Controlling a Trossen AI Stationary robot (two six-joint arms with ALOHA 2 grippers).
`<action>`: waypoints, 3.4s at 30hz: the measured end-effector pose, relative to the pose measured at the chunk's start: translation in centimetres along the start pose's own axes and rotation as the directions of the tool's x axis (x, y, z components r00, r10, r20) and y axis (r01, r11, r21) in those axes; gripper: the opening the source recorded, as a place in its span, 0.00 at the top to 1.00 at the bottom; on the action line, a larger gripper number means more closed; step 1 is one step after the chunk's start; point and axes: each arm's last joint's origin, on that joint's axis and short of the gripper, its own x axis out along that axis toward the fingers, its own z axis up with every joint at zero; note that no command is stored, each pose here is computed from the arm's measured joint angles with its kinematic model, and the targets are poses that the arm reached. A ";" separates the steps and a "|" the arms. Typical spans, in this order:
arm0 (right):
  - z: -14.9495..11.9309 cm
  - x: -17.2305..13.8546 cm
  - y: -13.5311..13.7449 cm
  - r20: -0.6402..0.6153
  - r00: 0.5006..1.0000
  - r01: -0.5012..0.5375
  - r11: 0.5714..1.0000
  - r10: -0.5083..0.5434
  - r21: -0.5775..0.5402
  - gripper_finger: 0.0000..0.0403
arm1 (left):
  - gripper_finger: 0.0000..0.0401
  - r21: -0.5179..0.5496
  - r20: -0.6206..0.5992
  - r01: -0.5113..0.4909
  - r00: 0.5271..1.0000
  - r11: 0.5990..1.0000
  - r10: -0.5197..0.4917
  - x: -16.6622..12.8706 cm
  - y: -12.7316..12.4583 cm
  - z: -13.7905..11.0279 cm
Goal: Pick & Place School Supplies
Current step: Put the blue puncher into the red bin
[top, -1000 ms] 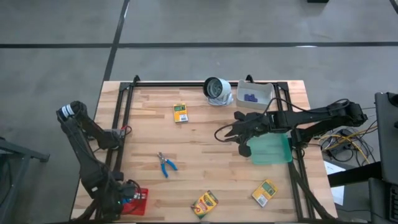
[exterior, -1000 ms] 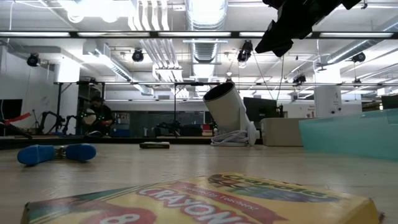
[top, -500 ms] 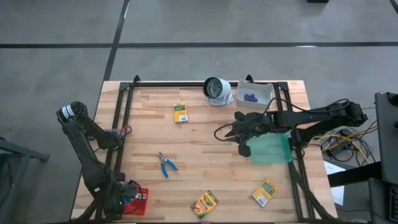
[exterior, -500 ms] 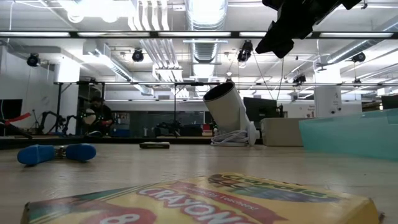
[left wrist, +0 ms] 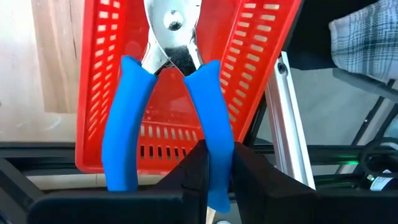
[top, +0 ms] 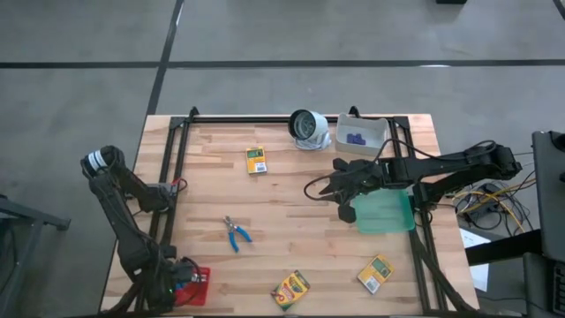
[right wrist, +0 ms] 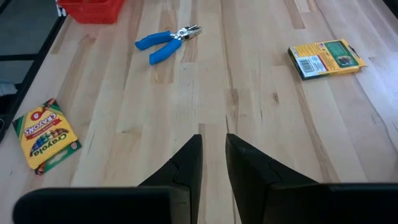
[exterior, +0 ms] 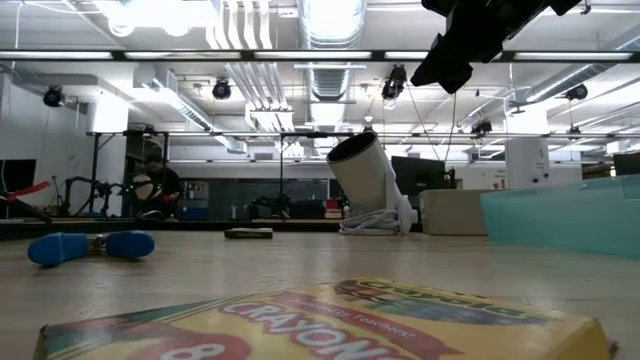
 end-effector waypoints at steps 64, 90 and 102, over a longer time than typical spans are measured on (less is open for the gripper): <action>0.0 0.0 0.0 0.000 1.000 0.000 1.000 0.000 -0.001 0.83 | 0.79 -0.028 0.048 0.002 0.999 1.000 -0.001 3.5 1.5 -1.5; 0.0 0.0 0.0 0.000 1.000 0.000 1.000 0.000 -0.001 0.83 | 0.79 -0.142 0.584 -0.409 0.701 0.901 0.410 -5.4 2.0 1.6; 0.0 0.0 0.0 0.000 1.000 0.000 1.000 0.000 -0.001 0.83 | 0.79 -0.682 0.713 0.266 0.453 0.681 0.536 -7.3 4.1 6.9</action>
